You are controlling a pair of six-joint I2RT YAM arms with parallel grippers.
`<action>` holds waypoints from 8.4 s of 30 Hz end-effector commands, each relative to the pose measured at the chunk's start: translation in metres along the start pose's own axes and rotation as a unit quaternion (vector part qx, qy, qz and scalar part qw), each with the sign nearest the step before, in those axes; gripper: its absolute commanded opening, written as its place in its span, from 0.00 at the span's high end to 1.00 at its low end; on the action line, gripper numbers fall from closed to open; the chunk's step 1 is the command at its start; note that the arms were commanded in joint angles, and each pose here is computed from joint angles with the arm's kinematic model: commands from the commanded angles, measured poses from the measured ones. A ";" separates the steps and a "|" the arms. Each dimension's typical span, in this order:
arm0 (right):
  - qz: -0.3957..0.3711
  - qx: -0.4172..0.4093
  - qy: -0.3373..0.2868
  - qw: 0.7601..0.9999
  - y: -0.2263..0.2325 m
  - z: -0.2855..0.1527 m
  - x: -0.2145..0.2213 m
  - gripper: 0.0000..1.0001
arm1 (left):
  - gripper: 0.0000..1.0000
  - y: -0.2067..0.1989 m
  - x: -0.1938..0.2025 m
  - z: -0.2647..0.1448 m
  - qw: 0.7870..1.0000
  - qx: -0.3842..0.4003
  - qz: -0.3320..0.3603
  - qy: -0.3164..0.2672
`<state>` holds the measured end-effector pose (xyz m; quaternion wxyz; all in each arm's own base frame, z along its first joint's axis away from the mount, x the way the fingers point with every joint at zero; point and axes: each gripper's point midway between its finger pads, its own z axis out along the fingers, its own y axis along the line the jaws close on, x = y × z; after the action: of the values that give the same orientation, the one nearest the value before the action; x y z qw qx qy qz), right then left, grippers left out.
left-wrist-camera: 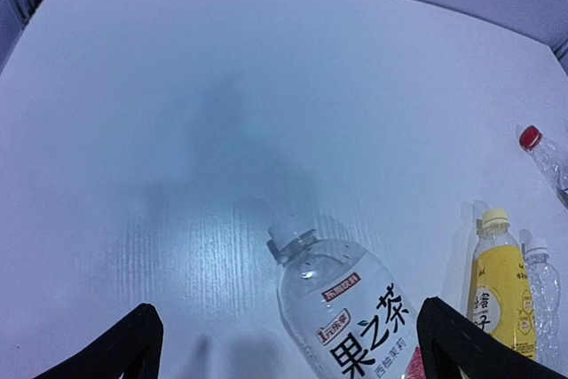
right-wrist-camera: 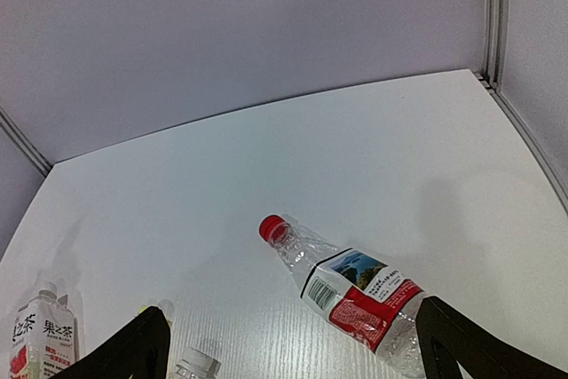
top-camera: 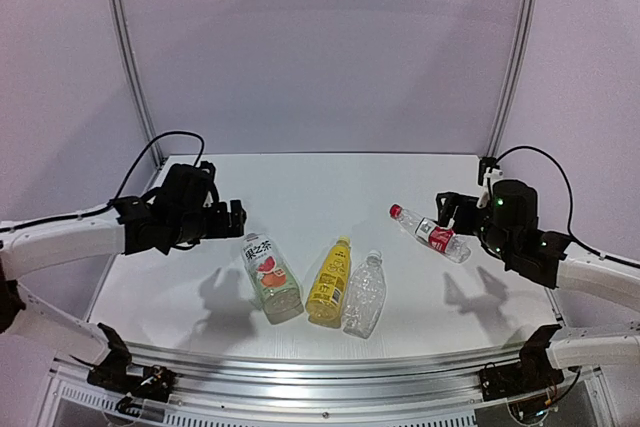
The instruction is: Unscrew the bottle caps
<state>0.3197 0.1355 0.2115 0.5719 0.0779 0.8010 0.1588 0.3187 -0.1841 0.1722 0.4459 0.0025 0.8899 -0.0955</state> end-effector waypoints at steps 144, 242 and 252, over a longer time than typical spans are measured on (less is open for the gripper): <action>-0.185 -0.371 0.336 0.846 0.246 -0.041 0.044 0.26 | 0.55 -0.110 0.086 -0.042 0.903 0.234 0.327 -0.149; -0.656 -0.427 0.047 0.621 0.267 -0.125 0.129 0.83 | 1.00 -0.129 0.101 -0.119 0.834 0.265 0.434 -0.216; -0.304 -0.408 0.188 0.840 0.287 -0.159 0.043 0.11 | 1.00 -0.117 0.082 -0.131 0.841 0.232 0.405 -0.273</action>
<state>0.1420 0.3940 0.3192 0.5026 -0.5647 0.6191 0.2126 0.1502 -0.2906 0.1865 0.6213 0.4835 0.6068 -0.1094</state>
